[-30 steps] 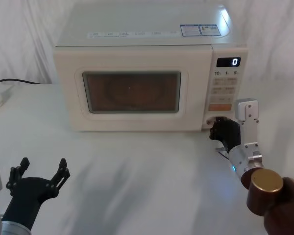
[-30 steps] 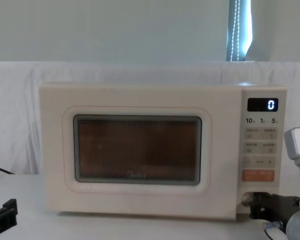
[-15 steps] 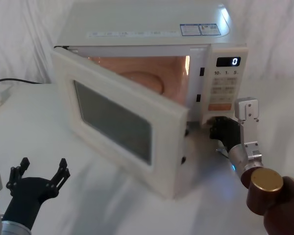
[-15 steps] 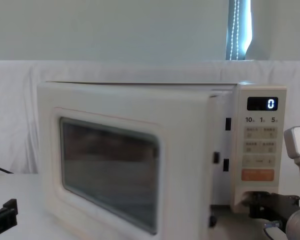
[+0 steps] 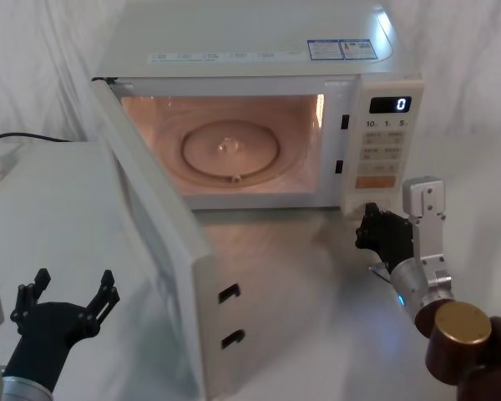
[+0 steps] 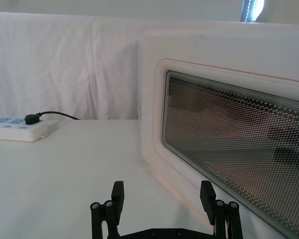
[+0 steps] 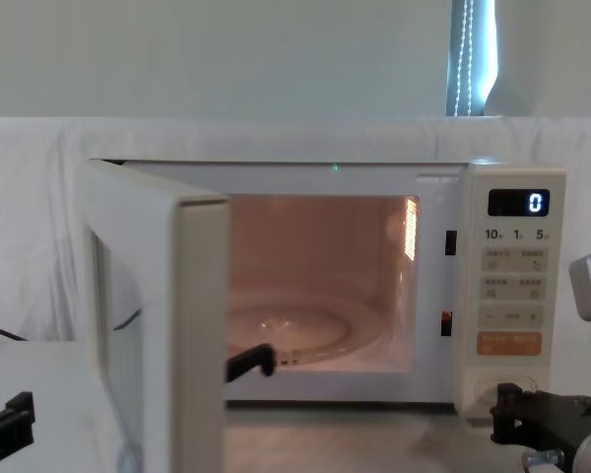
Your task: Press the button to open the microwave door with one hand; close the microwave door with the other hand.
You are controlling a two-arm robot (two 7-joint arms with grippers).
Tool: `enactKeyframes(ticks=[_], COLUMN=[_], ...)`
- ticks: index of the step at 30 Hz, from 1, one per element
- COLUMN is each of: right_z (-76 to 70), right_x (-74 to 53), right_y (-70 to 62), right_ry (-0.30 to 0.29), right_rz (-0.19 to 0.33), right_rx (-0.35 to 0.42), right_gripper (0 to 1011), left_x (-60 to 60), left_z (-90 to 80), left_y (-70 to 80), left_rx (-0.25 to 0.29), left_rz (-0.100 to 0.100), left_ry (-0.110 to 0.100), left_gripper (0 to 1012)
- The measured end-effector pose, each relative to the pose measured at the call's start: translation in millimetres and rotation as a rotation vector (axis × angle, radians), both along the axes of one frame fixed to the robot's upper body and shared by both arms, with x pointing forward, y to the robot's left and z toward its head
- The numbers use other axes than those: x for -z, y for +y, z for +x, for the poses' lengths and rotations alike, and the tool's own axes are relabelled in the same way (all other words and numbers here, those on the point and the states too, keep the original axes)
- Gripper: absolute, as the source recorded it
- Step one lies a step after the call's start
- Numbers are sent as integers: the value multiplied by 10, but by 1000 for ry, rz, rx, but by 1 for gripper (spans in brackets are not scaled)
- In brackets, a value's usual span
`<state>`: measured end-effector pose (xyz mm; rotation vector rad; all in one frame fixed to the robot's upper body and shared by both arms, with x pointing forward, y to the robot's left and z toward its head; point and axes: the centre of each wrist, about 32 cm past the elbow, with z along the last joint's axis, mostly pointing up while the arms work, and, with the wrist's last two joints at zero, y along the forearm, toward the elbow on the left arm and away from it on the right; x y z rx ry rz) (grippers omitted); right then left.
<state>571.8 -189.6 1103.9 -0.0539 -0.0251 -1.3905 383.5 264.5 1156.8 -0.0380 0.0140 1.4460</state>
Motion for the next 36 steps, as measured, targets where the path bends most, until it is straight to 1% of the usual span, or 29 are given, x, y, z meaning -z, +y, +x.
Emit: enactKeyframes(ticks=[9, 15, 21, 22, 26, 27, 32, 33, 36], right_z=[-190, -339, -497, -497, -650, -650, -828, -828, -903], right_x=[-29, -92, -193, -193, -266, -266, -302, -302, -306], right_y=[-3, -16, -32, -32, -28, -28, -18, -18, -22], right_ry=[5, -20, -55, -55, -83, -83, -104, -104, -111], right_rz=[2, 5, -2, -2, -6, -6, -6, -6, -3], right_rx=[-24, -33, -43, -43, -53, -53, -61, -61, -61], right_gripper=[0, 0, 0, 0, 0, 0, 0, 0, 0], left_x=[0, 0, 0, 0, 0, 0, 0, 0, 0], left_z=[0, 0, 0, 0, 0, 0, 0, 0, 0], left_y=[0, 0, 0, 0, 0, 0, 0, 0, 0], left_rx=[0, 0, 0, 0, 0, 0, 0, 0, 0], left_rz=[0, 0, 0, 0, 0, 0, 0, 0, 0], left_ry=[0, 0, 0, 0, 0, 0, 0, 0, 0], left_gripper=[1001, 1001, 1001, 1001, 1001, 1001, 1001, 1001, 1001])
